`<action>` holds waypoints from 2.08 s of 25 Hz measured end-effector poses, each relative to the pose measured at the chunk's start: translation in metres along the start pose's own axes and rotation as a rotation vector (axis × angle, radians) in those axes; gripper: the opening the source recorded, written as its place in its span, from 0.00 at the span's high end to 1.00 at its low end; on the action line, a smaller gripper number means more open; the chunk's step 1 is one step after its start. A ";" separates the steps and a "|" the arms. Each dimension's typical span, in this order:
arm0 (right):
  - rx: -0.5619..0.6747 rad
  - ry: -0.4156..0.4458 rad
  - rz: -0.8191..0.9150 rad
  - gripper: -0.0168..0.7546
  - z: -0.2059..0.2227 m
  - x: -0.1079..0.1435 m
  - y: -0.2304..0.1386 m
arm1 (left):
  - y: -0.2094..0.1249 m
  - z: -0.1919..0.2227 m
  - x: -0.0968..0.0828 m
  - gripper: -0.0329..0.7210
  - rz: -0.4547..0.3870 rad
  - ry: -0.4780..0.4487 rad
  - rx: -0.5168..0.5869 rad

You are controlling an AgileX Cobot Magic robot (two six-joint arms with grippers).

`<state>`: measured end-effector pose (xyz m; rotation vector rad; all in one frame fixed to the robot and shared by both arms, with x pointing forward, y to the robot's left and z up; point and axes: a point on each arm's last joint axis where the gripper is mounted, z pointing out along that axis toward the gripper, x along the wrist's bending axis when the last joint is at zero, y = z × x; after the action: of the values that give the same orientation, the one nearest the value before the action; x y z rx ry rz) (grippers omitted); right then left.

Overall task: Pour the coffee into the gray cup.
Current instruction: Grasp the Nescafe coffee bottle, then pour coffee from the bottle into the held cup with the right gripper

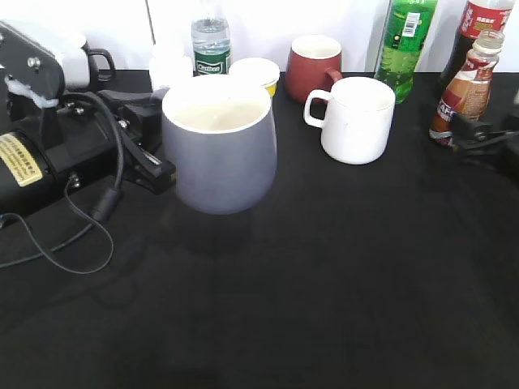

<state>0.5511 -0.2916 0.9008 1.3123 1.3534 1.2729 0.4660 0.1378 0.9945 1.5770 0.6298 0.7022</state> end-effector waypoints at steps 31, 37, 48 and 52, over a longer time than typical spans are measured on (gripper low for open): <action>-0.158 0.100 -0.101 0.29 0.063 0.003 0.027 | 0.000 0.000 0.000 0.89 0.000 0.000 -0.001; -0.182 0.280 -0.243 0.29 0.018 0.055 0.094 | 0.000 0.000 0.000 0.89 0.000 0.000 -0.001; -0.184 0.654 -0.445 0.29 -0.018 0.182 0.080 | 0.000 0.000 0.000 0.89 0.001 -0.001 -0.001; -0.211 0.645 -0.615 0.29 -0.018 0.181 0.077 | -0.005 0.000 -0.001 0.89 0.012 -0.009 0.053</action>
<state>0.5260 -0.1187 0.9939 0.2723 1.8084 1.3801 0.4653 0.1379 0.9896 1.6330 0.6374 0.6913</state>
